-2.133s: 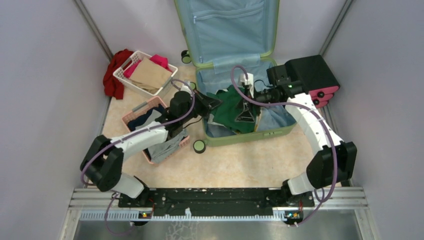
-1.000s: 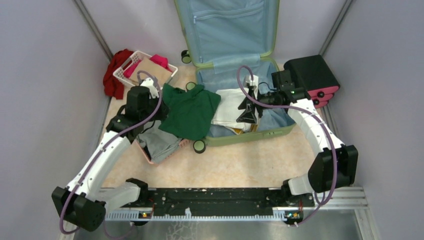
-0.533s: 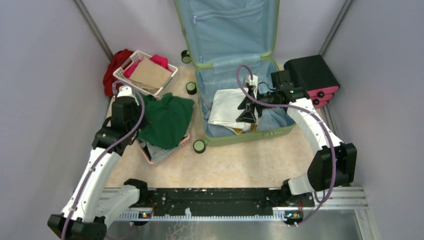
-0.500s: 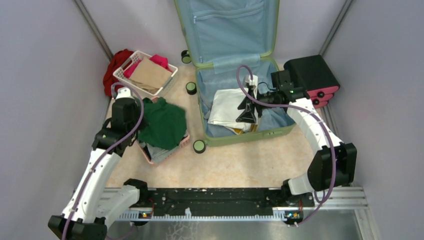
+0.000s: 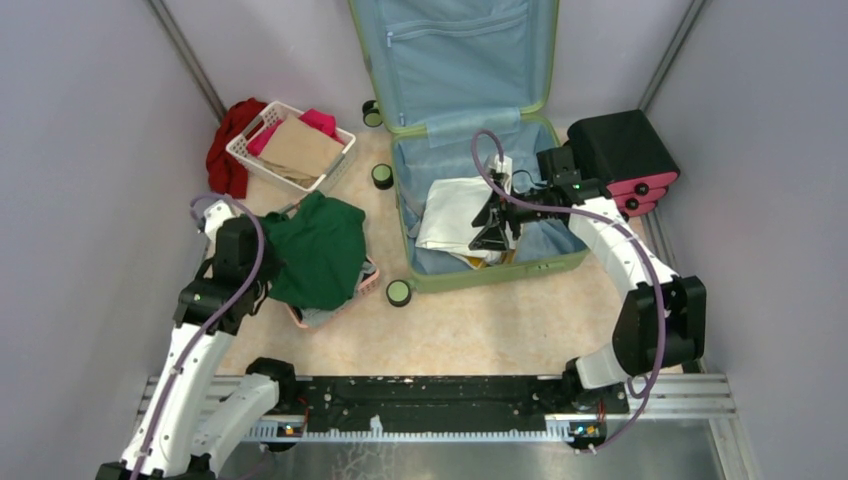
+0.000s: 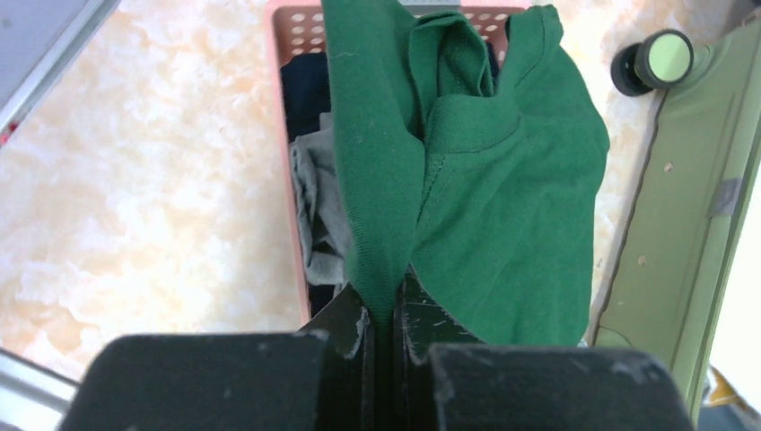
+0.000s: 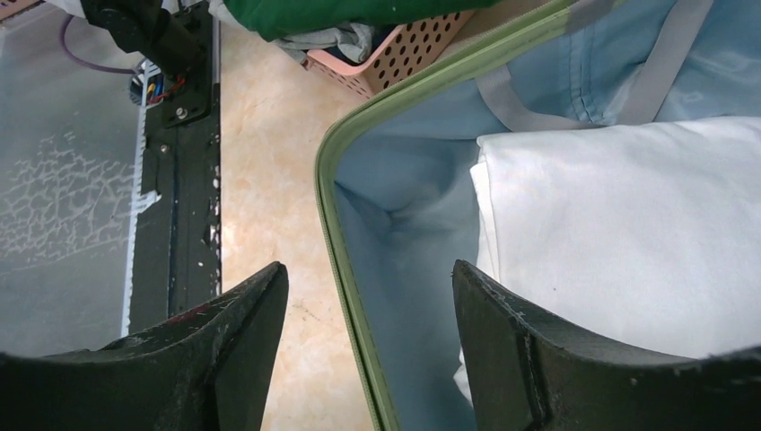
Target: Open, take out, and arrange the luggage
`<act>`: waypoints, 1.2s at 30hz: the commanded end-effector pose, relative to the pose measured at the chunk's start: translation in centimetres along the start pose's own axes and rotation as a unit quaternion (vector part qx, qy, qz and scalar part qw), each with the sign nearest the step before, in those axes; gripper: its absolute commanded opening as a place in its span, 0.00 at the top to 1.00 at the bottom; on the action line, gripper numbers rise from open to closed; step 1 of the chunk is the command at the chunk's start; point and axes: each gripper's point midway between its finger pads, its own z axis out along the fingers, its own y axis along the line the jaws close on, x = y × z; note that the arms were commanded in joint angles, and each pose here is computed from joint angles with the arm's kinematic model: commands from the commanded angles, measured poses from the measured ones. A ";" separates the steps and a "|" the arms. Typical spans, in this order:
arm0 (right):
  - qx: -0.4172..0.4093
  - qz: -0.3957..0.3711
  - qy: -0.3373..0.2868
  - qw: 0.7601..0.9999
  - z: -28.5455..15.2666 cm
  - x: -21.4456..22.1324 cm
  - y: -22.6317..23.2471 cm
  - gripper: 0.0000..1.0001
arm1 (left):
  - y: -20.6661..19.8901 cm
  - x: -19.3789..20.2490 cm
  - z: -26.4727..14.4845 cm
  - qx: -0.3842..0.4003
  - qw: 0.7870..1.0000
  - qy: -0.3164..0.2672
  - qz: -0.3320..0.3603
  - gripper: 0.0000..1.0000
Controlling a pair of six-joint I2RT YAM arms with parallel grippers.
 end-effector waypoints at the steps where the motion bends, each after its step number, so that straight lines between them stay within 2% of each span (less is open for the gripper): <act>1: -0.021 -0.020 -0.019 0.999 0.6 -1.2 0.5 0.33 | 3.1 0.3 -0.8 -0.070 0.994 -0.020 -0.086 1.00; 5: -0.026 -0.017 -0.011 0.999 1.3 -0.9 0.6 0.33 | 4.4 1.5 -1.0 -0.095 0.986 -0.020 -0.135 1.00; 10: -0.035 -0.019 0.000 0.999 2.3 -0.6 1.1 0.33 | 4.2 3.8 -0.5 -0.090 0.981 0.008 -0.171 1.00; 24: -0.035 -0.021 0.007 0.999 2.7 -0.2 1.4 0.33 | 0.7 9.4 2.1 -0.025 0.972 0.109 -0.208 1.00; 31: -0.035 -0.020 0.007 0.999 2.7 0.1 1.5 0.33 | -0.1 10.3 2.5 -0.012 0.969 0.127 -0.212 1.00; 34: -0.037 -0.020 0.006 0.999 2.7 0.2 1.5 0.32 | 1.2 9.6 2.3 -0.043 0.971 0.111 -0.206 0.94; 36: -0.039 -0.019 0.006 0.999 2.8 0.4 1.5 0.32 | 2.2 8.9 1.7 -0.068 0.972 0.100 -0.201 0.85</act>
